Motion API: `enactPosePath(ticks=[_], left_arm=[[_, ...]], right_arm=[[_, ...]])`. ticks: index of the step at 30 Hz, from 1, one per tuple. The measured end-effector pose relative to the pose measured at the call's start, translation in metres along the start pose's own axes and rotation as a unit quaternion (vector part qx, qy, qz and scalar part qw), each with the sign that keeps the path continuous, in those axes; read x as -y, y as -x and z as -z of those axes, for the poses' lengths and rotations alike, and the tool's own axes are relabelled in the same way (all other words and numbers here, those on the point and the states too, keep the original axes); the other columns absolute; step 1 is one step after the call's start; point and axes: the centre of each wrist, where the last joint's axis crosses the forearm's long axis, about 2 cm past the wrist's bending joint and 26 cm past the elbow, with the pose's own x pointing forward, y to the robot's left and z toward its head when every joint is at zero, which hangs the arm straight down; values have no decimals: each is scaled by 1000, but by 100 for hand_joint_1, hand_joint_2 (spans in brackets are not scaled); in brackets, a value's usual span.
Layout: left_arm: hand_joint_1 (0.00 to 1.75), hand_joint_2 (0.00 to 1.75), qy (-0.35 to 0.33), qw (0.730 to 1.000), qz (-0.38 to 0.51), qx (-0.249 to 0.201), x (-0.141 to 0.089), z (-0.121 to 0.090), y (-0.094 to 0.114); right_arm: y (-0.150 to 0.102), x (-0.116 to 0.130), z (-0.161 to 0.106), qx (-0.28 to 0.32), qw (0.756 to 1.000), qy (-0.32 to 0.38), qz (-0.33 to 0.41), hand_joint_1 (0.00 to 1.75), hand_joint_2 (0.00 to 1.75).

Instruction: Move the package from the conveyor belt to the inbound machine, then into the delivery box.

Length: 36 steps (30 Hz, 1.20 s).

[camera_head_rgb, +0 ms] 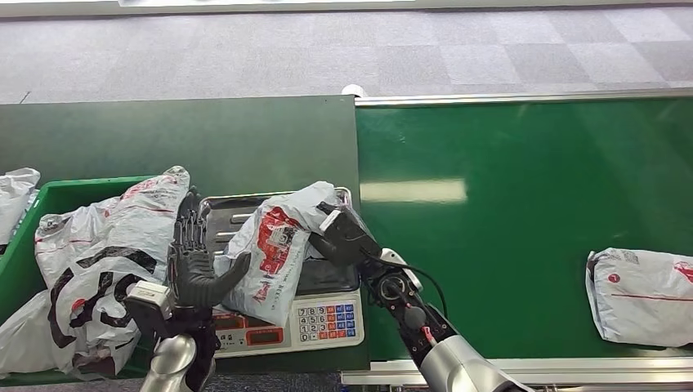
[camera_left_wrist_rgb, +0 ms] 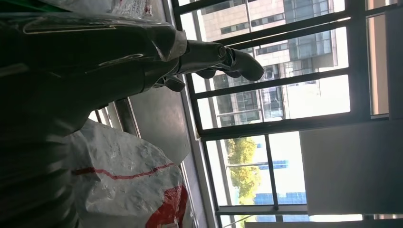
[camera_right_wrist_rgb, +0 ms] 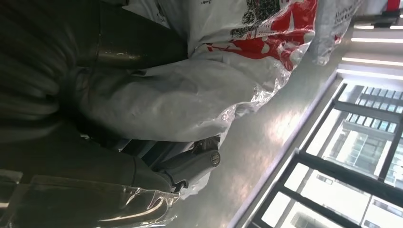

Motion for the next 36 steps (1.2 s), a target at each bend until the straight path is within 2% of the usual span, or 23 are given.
enactPosePath(ticks=[7,9,10,12,13,14,15,16,18,19,23,24,28,36], left_arm=[[0,175,7,1000,-3,-7,0,0,1],[0,175,9,1000,-4,-7,1,0,1],[0,175,9,1000,-3,-7,1,0,1],[0,175,10,1000,-2,-7,1,0,1],[0,175,10,1000,-2,-7,1,0,1],[0,175,10,1000,-1,-7,1,0,1],[0,175,11,1000,0,-8,1,0,1],[0,175,10,1000,1,-8,0,0,1],[0,175,8,1000,2,-10,-1,-1,1],[0,175,8,1000,2,-11,-1,-1,1],[0,175,12,1000,1,-14,-1,-2,1],[0,175,12,1000,1,-15,-1,-3,1],[0,175,10,1000,3,-19,-2,-8,1],[0,175,11,1000,4,-20,-2,-9,1]], right_arm=[[2,-6,-2,2,996,-67,57,174,175],[3,-7,-3,6,995,-76,69,164,175],[3,-7,-3,7,994,-78,75,142,175],[4,-7,-4,13,992,-83,97,67,175],[5,-7,-5,18,990,-87,114,30,131],[6,-8,-7,25,987,-90,131,9,87],[8,-9,-8,33,984,-89,148,0,87],[9,-10,-10,43,983,-81,161,0,87],[10,-12,-12,68,978,-58,191,0,175],[10,-12,-14,83,972,-50,216,0,175],[10,-13,-20,132,943,-13,305,0,0],[11,-13,-22,135,942,7,309,0,0],[14,-13,-32,135,940,53,310,0,175],[17,-15,-42,148,924,34,352,0,175]])
